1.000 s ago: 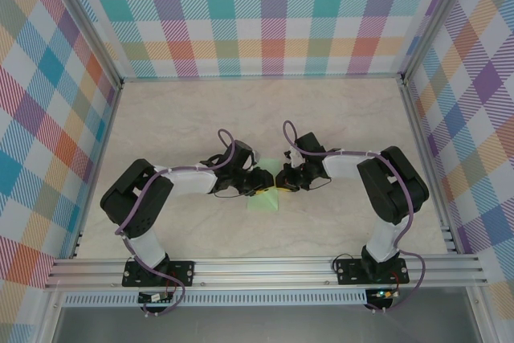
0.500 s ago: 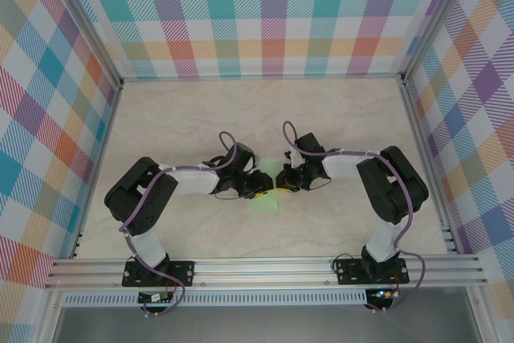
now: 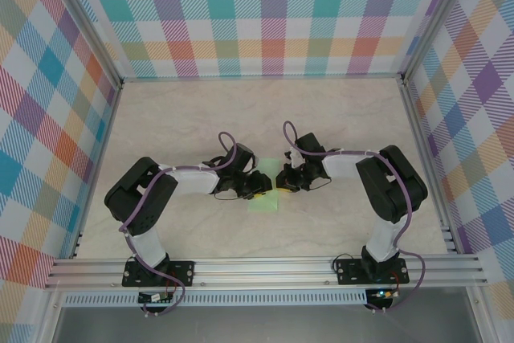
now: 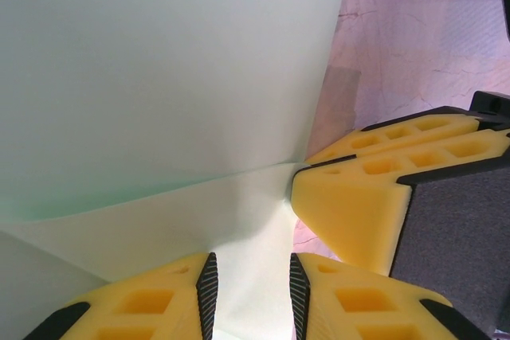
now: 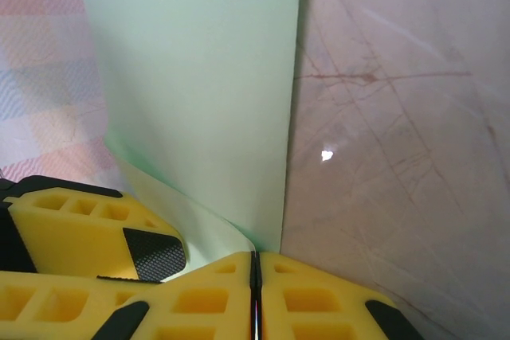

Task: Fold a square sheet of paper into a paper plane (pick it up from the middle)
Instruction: Fold the triangle a second time at the center of the table.

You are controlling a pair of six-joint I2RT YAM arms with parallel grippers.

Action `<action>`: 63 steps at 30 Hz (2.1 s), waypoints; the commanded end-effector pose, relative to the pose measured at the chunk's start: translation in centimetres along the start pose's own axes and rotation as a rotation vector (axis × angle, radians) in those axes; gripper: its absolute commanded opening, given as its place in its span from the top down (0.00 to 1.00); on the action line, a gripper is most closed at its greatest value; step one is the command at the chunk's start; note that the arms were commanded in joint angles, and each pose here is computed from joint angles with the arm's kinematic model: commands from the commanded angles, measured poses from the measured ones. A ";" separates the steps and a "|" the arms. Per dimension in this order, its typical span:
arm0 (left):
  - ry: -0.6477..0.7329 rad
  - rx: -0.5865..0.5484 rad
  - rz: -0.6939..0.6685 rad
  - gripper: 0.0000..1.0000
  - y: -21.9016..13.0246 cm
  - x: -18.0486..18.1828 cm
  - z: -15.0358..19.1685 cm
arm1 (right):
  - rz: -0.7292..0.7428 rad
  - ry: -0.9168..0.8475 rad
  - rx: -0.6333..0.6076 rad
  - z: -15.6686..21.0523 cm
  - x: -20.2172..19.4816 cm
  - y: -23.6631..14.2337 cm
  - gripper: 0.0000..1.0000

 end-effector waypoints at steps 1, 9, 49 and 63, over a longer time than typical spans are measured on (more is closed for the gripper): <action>0.014 0.003 -0.034 0.68 -0.1 0.0 0.1 | -0.020 -0.021 -0.001 -0.3 0.4 0.2 0.90; 0.014 -0.001 -0.043 0.68 -0.3 0.1 0.3 | -0.023 -0.026 -0.004 -0.4 0.5 0.2 0.90; -0.007 0.030 -0.095 0.72 0.4 1.1 0.6 | 0.095 -0.017 -0.011 0.3 1.2 0.4 0.88; 0.070 -0.045 -0.077 0.71 -1.7 -1.4 -1.1 | 0.225 0.006 0.015 0.6 -1.5 1.3 0.89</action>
Point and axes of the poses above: each hand's point on the last joint's axis, 136 mm out from that joint toward the fingers, its own y axis out along the fingers, its own x axis along the line the jaws close on, z = x × y, the point moved 6 cm from there along -y, back along the fingers, and after that the axes turned 8 degrees about y, right-handed, at the moved point
